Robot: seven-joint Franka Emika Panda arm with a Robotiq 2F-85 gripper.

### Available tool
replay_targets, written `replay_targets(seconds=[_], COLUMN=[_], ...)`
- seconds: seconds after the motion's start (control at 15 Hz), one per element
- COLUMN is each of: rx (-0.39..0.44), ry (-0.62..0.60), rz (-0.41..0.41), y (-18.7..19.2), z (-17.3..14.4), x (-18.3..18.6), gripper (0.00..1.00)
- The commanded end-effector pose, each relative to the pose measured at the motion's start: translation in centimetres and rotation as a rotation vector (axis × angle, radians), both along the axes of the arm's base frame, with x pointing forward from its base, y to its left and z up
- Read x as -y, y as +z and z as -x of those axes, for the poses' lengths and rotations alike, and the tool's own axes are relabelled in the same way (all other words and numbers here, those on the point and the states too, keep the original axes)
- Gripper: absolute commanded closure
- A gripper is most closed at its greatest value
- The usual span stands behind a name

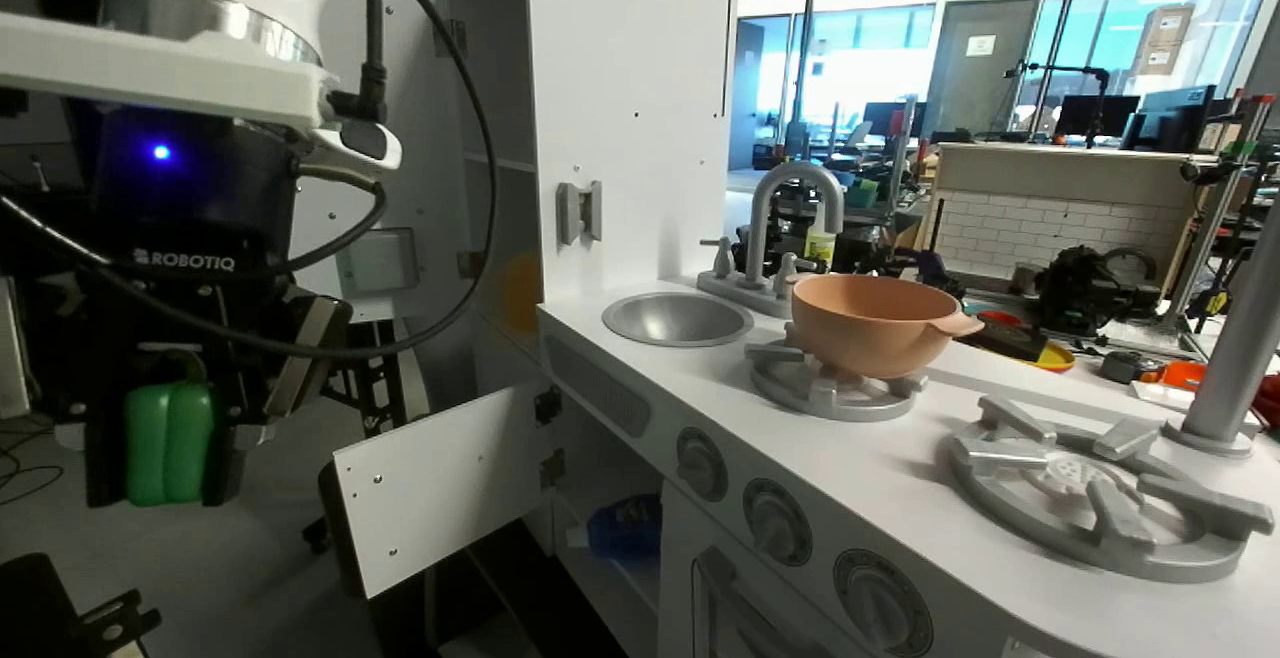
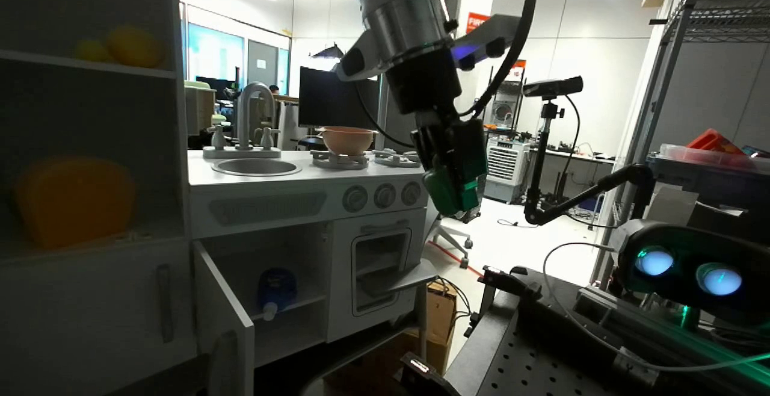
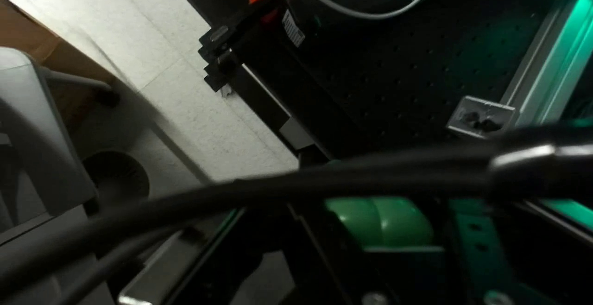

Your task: Open the second cabinet door from the left, put the blue bottle and green pepper inside it, and then close the cabinet door

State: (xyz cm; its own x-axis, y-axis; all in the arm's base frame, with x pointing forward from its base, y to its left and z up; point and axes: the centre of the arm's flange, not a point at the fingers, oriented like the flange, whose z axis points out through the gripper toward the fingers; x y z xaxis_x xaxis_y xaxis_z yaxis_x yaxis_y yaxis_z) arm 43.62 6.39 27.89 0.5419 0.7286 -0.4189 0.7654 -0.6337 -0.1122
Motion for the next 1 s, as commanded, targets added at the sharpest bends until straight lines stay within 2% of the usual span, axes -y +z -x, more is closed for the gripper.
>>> replay_targets(seconds=[0.0,0.07,0.33,0.4,0.47,0.6,0.73,0.87,0.93], rx=[0.15,0.188,0.331,0.359,0.383,0.439,0.476,0.505,0.521], ry=[-0.06,-0.087,-0.215,-0.245,-0.278,-0.337,-0.388,-0.431,-0.456], rz=[0.033,0.025,-0.003,-0.006,-0.017,-0.022,-0.033,-0.029,-0.034], y=[0.2,-0.8,-1.1,-1.3,-3.1,-3.1,-5.4,-4.9,-6.6], z=[1.1,1.1,1.3,1.1,0.9,1.0,0.7,0.9,0.5], x=[-0.7,0.1,0.0,-0.5,-0.1,-1.0,-0.1,-0.5,0.4], gripper=[0.81,0.81,0.81,0.81,0.81,0.81,0.81,0.81,0.81])
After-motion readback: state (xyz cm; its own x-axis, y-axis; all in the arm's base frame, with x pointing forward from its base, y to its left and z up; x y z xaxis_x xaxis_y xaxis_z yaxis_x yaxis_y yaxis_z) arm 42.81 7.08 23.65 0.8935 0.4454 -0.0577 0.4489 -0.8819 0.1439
